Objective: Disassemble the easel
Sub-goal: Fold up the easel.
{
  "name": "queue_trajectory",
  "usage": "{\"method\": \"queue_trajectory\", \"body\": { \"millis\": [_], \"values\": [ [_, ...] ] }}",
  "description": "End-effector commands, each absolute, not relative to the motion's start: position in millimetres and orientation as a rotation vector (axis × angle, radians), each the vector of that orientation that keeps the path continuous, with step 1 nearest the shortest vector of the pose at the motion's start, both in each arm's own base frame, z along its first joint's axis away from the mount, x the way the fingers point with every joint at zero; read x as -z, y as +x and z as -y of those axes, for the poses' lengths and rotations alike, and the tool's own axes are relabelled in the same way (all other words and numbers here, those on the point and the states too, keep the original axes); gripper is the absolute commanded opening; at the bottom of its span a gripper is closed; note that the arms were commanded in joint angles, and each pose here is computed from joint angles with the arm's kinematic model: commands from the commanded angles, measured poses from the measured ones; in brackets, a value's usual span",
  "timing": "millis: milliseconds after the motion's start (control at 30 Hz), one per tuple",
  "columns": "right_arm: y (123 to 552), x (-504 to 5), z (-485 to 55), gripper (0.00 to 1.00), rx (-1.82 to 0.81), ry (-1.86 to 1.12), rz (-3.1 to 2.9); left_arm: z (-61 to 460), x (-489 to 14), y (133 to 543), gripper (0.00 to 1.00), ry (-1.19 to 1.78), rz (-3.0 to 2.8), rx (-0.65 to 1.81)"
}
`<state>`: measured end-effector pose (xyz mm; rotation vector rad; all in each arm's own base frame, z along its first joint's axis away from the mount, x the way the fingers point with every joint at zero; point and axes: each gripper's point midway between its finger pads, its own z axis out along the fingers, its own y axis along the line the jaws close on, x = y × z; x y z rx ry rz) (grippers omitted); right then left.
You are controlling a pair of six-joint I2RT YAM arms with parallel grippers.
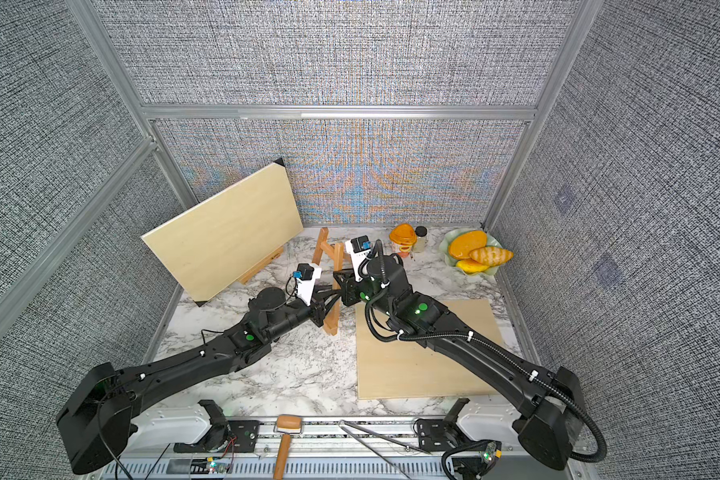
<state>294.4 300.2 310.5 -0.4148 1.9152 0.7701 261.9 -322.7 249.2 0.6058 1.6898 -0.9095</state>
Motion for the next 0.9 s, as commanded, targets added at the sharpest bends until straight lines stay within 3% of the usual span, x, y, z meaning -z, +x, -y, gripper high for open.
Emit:
{"method": "queue_trajectory", "body": {
  "millis": [0, 200, 400, 633, 867],
  "values": [
    [298, -334, -300, 0.01, -0.792, -0.380, -1.831, 328, -263, 250, 0.00, 0.683, -1.620, 0.936],
    [294, -329, -296, 0.33, -0.761, -0.418, -1.820, 317, -267, 249, 0.00, 0.688, -1.625, 0.872],
    [301, -338, -257, 0.53, -0.578, -0.322, -1.833, 300, -263, 250, 0.00, 0.646, -1.630, 0.805],
    [309, -350, -189, 0.58, -0.411, -0.137, -1.841, 280, -267, 246, 0.00, 0.620, -1.630, 0.732],
    [326, -331, -161, 0.58, -0.560, 0.001, -1.949, 273, -288, 221, 0.00, 0.696, -1.525, 0.781]
  ]
}}
